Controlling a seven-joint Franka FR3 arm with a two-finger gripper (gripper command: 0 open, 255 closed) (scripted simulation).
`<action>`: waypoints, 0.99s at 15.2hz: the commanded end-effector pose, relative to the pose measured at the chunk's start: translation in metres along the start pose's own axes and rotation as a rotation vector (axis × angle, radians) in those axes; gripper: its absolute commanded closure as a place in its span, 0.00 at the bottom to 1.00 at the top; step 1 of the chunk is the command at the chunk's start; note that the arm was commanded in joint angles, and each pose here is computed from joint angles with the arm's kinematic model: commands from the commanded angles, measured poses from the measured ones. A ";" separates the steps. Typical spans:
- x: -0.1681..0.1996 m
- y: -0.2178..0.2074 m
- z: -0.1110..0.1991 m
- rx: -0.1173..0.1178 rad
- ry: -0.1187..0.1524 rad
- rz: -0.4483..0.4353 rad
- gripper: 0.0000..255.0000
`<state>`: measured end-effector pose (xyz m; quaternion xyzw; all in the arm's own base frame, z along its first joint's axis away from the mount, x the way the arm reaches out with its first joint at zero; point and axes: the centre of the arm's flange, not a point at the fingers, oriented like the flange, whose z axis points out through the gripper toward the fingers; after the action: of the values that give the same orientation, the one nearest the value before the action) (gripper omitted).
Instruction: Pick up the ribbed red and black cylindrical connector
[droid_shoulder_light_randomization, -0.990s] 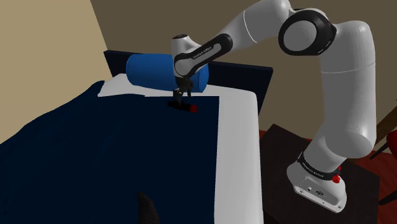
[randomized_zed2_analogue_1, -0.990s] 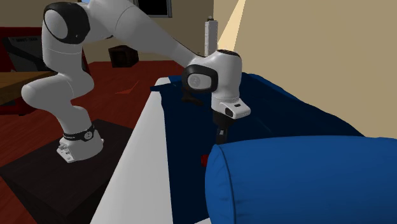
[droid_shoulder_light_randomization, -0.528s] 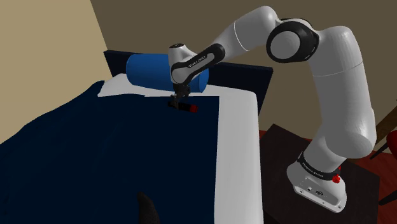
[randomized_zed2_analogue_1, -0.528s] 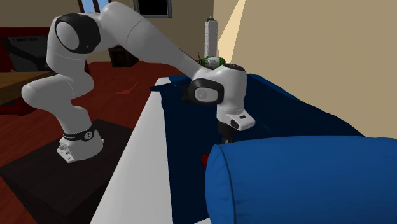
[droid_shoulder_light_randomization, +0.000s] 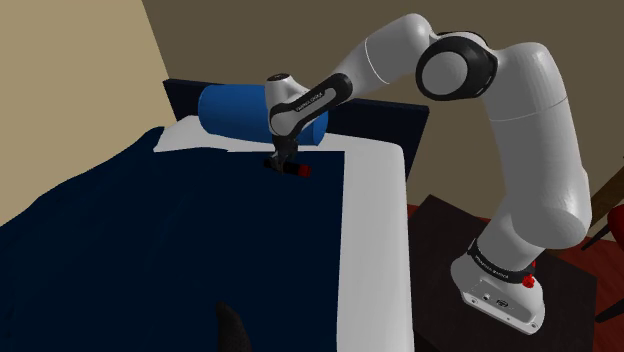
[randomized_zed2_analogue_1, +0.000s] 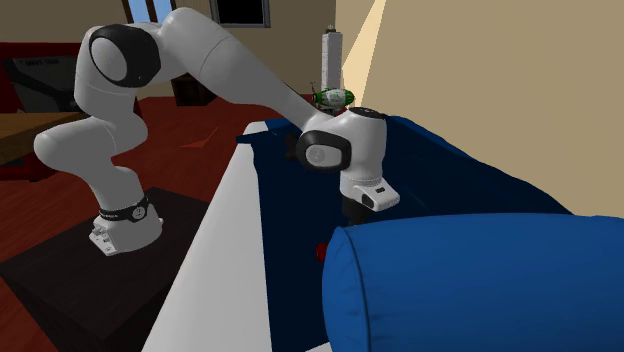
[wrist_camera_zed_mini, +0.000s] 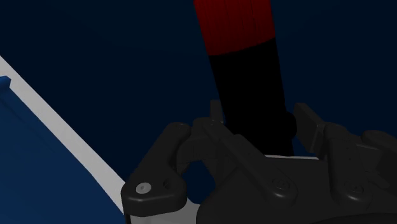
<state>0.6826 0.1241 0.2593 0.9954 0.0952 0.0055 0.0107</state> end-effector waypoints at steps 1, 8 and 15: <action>0.000 0.000 0.000 0.000 -0.001 0.000 1.00; 0.000 0.000 -0.016 0.000 -0.001 0.000 1.00; 0.001 0.001 -0.053 0.000 -0.001 0.000 1.00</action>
<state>0.6842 0.1246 0.3064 0.9954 0.0951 0.0053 0.0109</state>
